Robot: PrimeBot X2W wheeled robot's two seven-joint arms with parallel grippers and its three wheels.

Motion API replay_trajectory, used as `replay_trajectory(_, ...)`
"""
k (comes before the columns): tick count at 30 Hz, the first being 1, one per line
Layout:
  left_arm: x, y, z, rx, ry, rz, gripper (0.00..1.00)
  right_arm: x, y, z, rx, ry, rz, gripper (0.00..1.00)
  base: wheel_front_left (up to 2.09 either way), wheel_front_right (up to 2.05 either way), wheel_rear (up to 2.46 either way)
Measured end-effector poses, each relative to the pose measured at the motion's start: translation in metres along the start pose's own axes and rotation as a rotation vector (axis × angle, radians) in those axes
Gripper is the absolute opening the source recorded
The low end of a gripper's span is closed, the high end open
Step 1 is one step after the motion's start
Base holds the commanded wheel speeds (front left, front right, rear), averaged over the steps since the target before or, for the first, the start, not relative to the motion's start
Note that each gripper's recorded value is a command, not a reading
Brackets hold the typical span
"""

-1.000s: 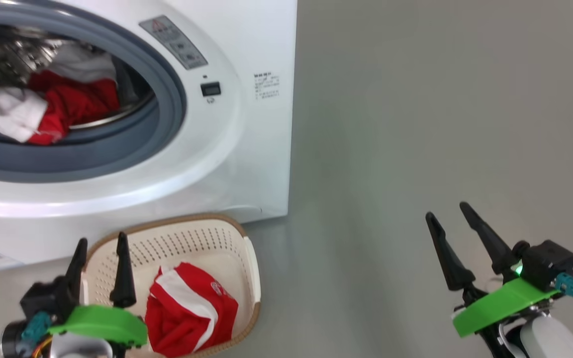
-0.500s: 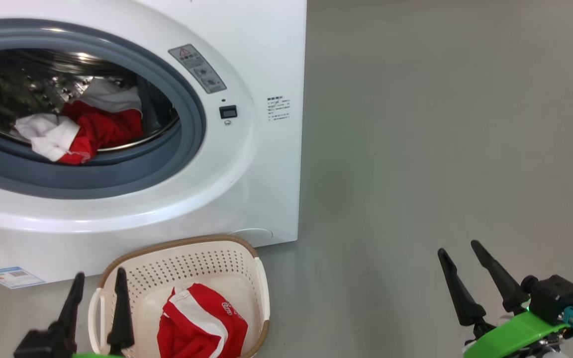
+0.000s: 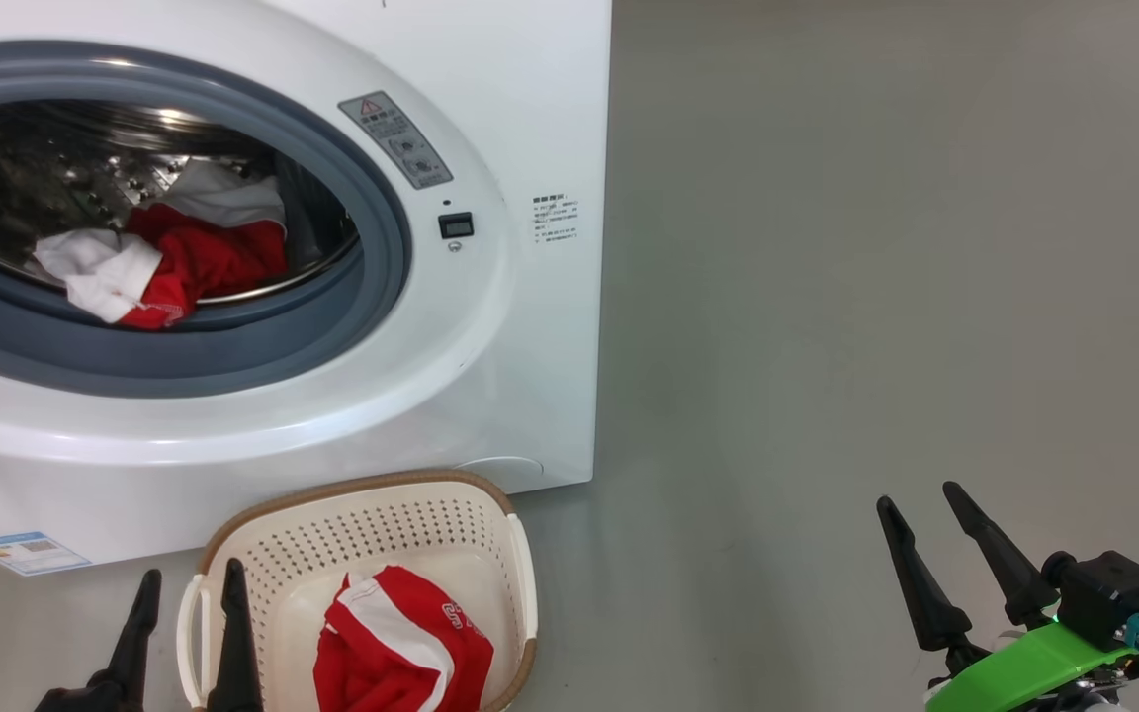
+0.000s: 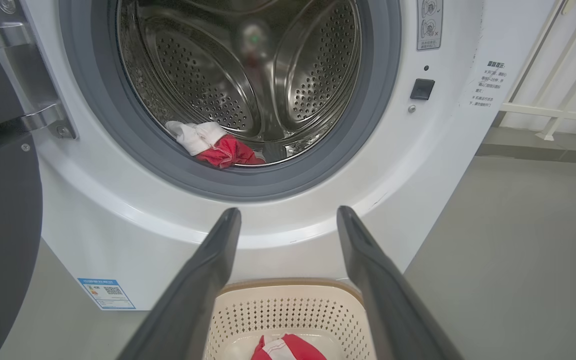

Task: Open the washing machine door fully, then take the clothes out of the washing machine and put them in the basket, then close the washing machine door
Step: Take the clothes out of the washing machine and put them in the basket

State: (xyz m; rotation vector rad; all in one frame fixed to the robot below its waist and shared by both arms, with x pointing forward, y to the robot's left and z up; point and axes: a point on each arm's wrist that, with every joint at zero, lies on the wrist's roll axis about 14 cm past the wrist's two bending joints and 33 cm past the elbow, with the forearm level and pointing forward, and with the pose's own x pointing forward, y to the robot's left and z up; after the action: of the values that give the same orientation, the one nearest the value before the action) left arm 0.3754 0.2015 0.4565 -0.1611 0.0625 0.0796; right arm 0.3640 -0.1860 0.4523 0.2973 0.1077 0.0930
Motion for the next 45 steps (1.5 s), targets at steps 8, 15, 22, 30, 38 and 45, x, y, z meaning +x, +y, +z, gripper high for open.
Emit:
replay_trajectory(8, 0.0, -0.002, -0.007, -0.003, 0.022, -0.002, 1.0, 0.0, 0.0, -0.002, 0.004, 0.005, -0.003, 1.0, 0.0, 0.0, 0.0)
replay_trajectory(15, 0.017, -0.01, -0.017, 0.014, 0.052, -0.02, 1.0, 0.001, 0.0, -0.01, 0.018, 0.024, -0.011, 1.0, 0.0, 0.0, 0.0)
replay_trajectory(22, 0.076, -0.019, 0.001, 0.08, -0.001, -0.045, 1.0, 0.011, -0.001, -0.019, 0.033, 0.047, -0.021, 1.0, 0.0, 0.0, 0.0)
replay_trajectory(30, 0.149, -0.016, 0.007, 0.187, -0.011, -0.043, 1.0, 0.035, -0.01, -0.023, 0.032, 0.054, -0.037, 1.0, 0.0, 0.0, 0.0)
replay_trajectory(38, 0.2, -0.009, -0.014, 0.314, 0.044, -0.028, 1.0, 0.041, -0.027, -0.029, 0.026, 0.071, -0.086, 1.0, 0.0, 0.0, 0.0)
replay_trajectory(45, 0.234, -0.014, -0.024, 0.39, 0.055, -0.029, 1.0, 0.043, -0.039, -0.035, 0.016, 0.091, -0.117, 1.0, 0.0, 0.0, 0.0)
